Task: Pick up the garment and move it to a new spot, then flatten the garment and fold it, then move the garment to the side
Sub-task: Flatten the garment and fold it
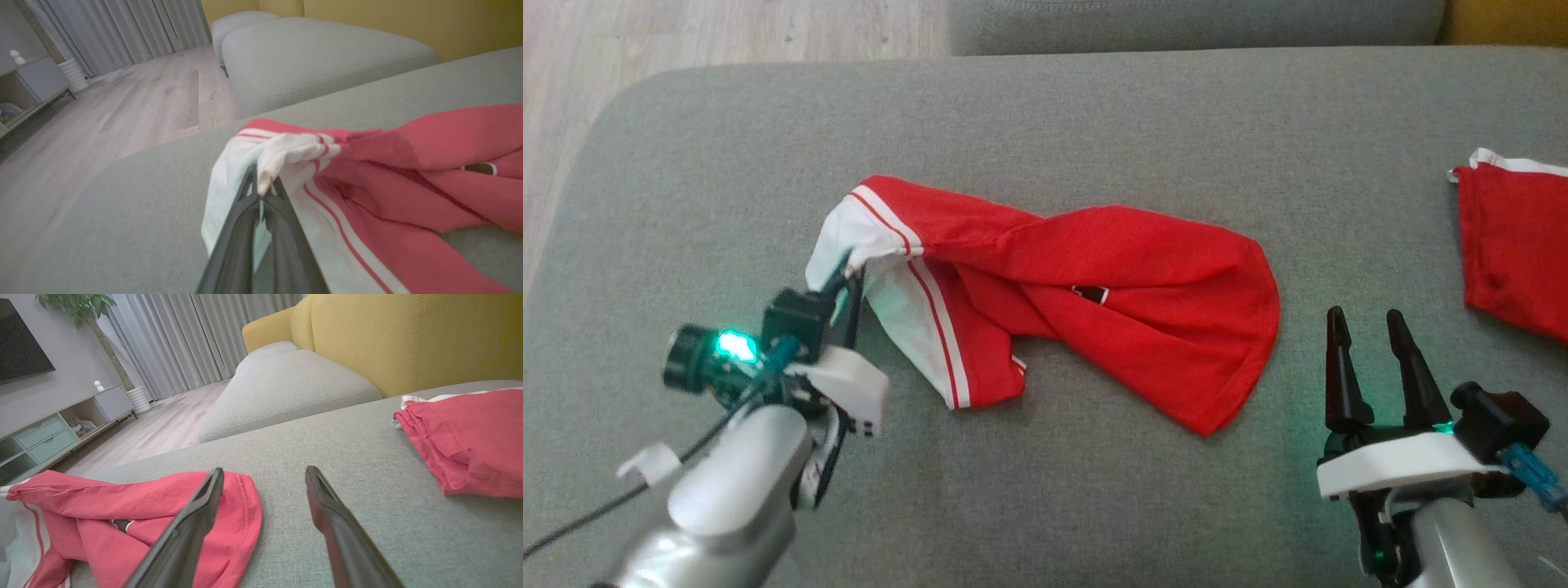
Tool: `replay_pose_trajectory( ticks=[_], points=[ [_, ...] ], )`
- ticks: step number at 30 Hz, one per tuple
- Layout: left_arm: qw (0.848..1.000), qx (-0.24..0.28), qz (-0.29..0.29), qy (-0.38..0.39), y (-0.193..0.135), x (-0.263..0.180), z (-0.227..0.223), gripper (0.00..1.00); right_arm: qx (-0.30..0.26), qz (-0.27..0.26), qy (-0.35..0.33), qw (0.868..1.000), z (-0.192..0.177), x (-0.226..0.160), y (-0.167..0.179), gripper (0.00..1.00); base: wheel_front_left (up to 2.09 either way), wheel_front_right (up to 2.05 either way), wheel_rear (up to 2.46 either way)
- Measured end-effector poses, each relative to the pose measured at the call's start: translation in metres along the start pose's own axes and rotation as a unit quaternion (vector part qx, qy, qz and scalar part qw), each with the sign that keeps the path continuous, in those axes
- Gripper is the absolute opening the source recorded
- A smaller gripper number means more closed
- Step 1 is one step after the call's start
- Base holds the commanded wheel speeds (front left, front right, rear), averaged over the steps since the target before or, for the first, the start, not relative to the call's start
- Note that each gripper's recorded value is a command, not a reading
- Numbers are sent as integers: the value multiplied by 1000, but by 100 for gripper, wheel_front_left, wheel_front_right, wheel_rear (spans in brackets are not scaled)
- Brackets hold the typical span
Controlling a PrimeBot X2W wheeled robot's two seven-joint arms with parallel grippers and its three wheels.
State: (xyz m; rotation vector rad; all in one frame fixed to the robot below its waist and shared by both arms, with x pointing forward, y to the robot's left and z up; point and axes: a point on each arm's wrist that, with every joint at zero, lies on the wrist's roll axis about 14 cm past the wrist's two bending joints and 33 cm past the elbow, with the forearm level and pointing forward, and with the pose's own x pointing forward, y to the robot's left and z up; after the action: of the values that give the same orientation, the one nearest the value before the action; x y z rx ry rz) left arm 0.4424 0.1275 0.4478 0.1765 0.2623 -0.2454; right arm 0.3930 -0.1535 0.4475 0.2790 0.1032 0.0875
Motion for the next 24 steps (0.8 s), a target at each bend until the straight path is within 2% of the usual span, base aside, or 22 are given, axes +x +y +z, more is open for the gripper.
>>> replay_pose_trajectory(
  ticks=[4,10,14,21,24],
  points=[
    [999,30,-8,-30,8,1,31,0,2,2,-4,1000,3,-1,2,100,0,0,0],
    [991,125,-33,-37,27,22,82,0,8,8,-5,1000,3,0,6,100,0,0,0],
    [981,188,-44,-33,38,46,118,0,13,6,-10,1000,7,4,5,100,0,0,0],
    [957,281,-66,11,41,98,135,0,18,-1,-21,1000,16,6,-2,100,0,0,0],
    [947,316,-63,4,40,123,155,0,21,-15,-23,999,17,4,-12,100,0,0,0]
  ],
)
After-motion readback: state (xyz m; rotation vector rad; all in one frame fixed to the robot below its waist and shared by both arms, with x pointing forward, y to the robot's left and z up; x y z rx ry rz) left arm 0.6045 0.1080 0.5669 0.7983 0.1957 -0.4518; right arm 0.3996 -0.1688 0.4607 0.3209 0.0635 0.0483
